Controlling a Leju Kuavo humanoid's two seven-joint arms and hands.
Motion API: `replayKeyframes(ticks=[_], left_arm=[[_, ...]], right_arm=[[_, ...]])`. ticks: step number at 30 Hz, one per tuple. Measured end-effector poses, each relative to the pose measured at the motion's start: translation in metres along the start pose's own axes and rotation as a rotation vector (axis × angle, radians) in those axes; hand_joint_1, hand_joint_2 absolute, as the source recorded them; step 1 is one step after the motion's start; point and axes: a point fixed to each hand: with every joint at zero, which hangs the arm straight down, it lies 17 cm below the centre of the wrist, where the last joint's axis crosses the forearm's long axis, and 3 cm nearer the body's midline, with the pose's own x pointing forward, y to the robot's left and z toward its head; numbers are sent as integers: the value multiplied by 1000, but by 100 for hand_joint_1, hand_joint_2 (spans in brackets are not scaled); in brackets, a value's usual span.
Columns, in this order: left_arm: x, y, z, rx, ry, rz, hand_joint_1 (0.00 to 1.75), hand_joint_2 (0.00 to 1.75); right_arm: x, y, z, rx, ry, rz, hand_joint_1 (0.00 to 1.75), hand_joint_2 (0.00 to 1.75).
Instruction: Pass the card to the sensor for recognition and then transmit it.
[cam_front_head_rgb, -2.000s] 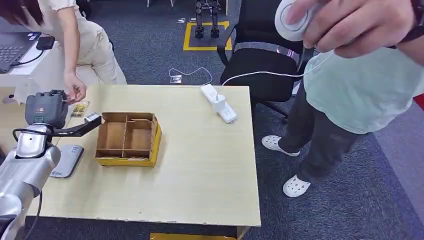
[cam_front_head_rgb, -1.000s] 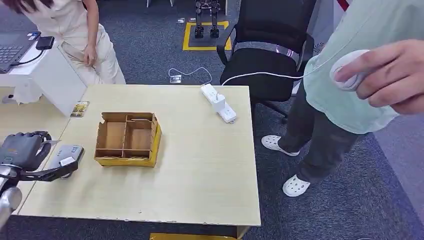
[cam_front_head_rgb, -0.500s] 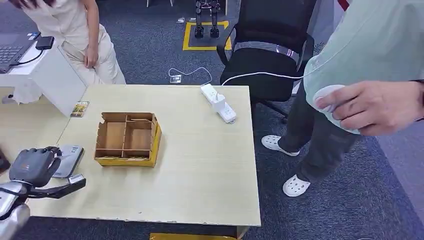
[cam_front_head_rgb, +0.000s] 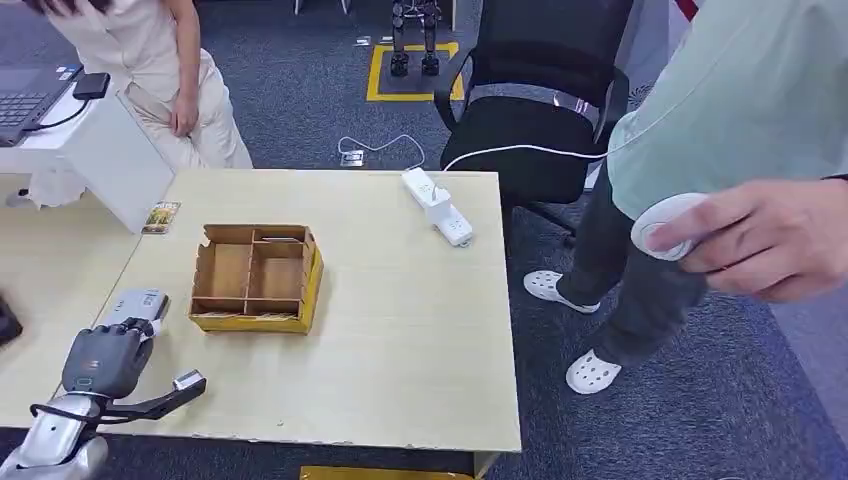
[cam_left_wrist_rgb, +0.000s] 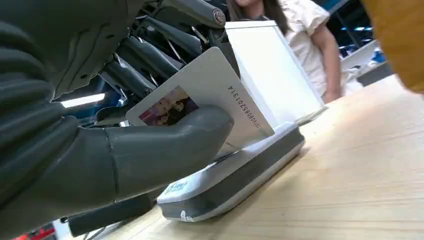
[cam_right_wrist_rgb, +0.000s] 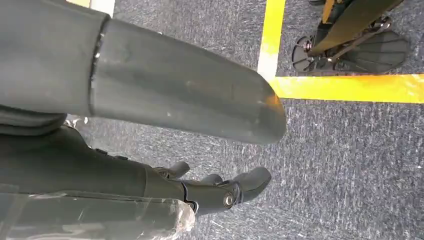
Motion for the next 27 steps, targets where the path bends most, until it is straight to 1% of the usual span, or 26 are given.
replayKeyframes(ticks=[3,7,13,18,22,27], left_arm=[[-9,3,-3,20,40,-32,175,175],[-25,15,-8,55,91,-16,175,175],[-50,25,-11,71,152,-9,175,175],[-58,23,-12,41,154,-32,175,175],[-54,10,-10,-27,123,-41,175,175],[-53,-15,1,-122,107,-41,175,175]], right_arm=[[0,-1,0,-3,1,-2,0,0],[-2,-2,0,-8,11,-10,0,0],[-4,-3,0,-11,23,-18,0,0],[-4,-3,0,-12,23,-22,0,0],[-3,-3,0,-11,21,-21,0,0],[-2,-3,0,-11,14,-21,0,0]])
